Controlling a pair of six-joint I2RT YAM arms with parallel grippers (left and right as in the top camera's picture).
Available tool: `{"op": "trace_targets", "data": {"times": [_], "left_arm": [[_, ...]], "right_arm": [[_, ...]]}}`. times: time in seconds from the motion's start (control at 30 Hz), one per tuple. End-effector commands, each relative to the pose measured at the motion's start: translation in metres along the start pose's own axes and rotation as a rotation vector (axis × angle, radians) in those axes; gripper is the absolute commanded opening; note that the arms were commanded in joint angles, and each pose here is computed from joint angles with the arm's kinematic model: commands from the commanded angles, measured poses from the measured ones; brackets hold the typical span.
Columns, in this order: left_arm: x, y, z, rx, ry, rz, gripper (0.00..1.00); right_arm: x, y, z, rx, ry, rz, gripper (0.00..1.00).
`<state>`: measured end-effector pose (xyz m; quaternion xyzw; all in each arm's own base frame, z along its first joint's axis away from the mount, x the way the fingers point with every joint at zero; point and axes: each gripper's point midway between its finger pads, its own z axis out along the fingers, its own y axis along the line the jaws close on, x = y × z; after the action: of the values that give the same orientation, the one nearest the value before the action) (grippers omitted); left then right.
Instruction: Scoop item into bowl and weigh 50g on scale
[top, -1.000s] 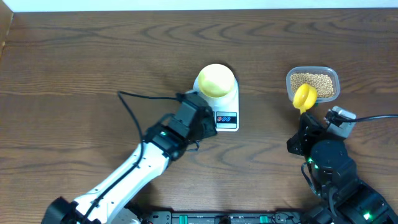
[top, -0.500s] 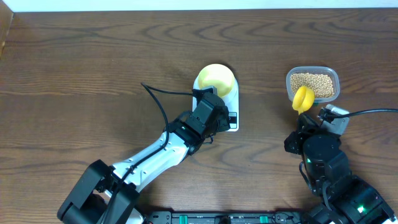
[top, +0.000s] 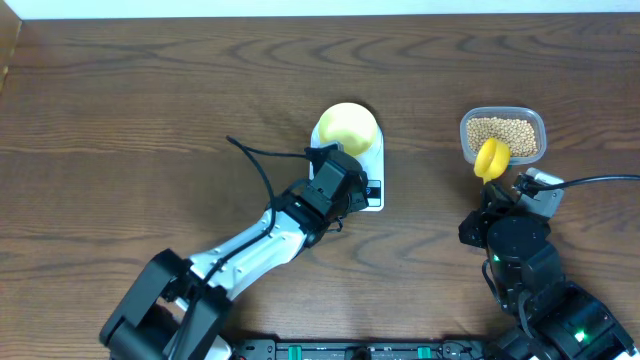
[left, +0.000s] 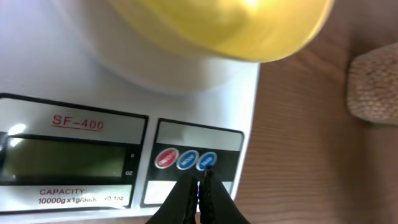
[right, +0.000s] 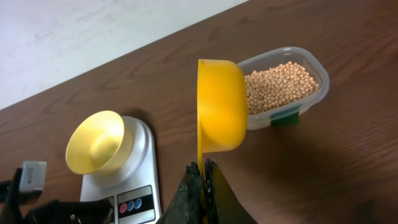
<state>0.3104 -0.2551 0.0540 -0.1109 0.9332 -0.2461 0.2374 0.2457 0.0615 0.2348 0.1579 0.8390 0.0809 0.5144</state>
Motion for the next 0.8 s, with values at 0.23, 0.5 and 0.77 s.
{"op": "trace_targets", "data": {"times": [0.23,0.5,0.77], "left_arm": [[0.0,0.014,0.013,-0.045,0.0,-0.048,0.07],[0.008,0.014,0.024,-0.033,0.033,-0.055,0.07],[0.007,0.017,0.027,-0.031,0.04,-0.065,0.07]], "right_arm": [[0.0,-0.004,0.005,0.044,-0.004,-0.025,0.01],[0.002,-0.004,0.008,0.05,0.004,-0.032,0.01],[0.002,-0.004,0.008,0.05,0.004,-0.032,0.01]]}}
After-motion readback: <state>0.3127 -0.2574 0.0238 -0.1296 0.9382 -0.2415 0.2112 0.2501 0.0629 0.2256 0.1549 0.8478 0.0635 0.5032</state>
